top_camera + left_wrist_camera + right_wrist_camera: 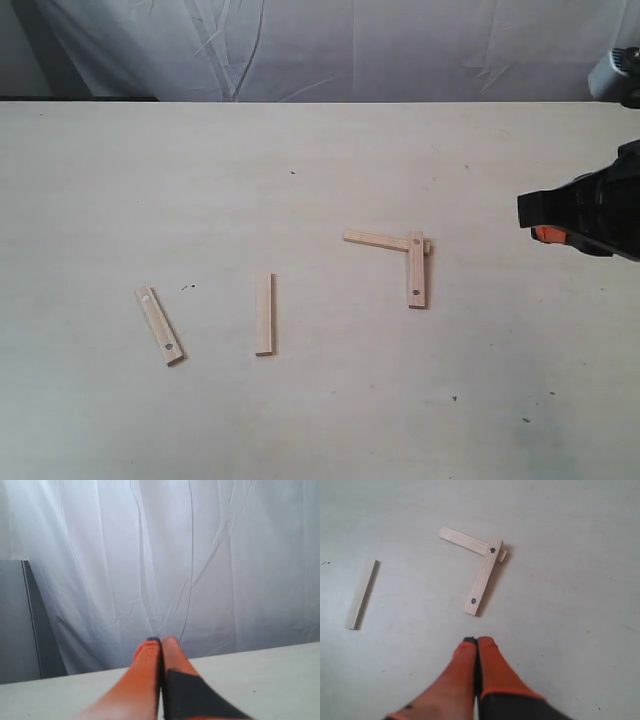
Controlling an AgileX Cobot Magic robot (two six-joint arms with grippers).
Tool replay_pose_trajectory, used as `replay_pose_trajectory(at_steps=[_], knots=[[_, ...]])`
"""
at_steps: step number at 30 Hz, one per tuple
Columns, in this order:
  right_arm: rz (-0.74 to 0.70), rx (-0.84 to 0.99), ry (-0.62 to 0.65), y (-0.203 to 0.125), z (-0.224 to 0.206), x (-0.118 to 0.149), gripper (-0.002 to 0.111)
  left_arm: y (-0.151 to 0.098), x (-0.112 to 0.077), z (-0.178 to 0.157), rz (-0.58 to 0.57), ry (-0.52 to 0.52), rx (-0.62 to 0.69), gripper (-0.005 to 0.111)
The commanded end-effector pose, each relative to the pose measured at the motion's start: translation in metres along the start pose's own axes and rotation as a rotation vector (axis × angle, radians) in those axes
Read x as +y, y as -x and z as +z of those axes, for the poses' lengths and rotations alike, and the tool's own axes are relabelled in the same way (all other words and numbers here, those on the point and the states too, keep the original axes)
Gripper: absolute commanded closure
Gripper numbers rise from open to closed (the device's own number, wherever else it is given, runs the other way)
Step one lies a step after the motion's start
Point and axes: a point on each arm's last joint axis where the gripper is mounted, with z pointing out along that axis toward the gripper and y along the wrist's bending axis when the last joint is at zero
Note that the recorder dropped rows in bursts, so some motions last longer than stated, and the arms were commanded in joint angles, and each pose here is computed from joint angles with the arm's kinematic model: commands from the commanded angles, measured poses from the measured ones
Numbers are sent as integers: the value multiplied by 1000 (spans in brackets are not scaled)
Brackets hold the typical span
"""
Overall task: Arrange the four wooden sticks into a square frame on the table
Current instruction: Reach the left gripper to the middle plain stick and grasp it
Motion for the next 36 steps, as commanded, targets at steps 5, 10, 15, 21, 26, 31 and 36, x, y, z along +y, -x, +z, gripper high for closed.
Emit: replay_pose_trajectory(at_steps=[5, 10, 15, 21, 26, 31, 36], knots=[[39, 57, 14, -18, -10, -4, 109, 6, 3, -1, -212, 22, -79, 107], [97, 59, 6, -50, -7, -12, 109, 29, 3, 11, -252, 12, 25, 107], [88, -4, 18, -45, -17, -8, 109, 56, 0, 51, -208, -26, 367, 107], [69, -61, 11, -34, -23, -7, 109, 69, -6, 114, -137, -117, 759, 107], [76, -116, 4, -29, -23, -8, 109, 41, -30, 162, -237, -278, 980, 107], [73, -122, 2, -28, -23, -8, 109, -10, -72, 186, -211, -390, 1155, 107], [68, -112, -1, -30, -23, -8, 109, -51, -119, 195, -204, -412, 1211, 107]])
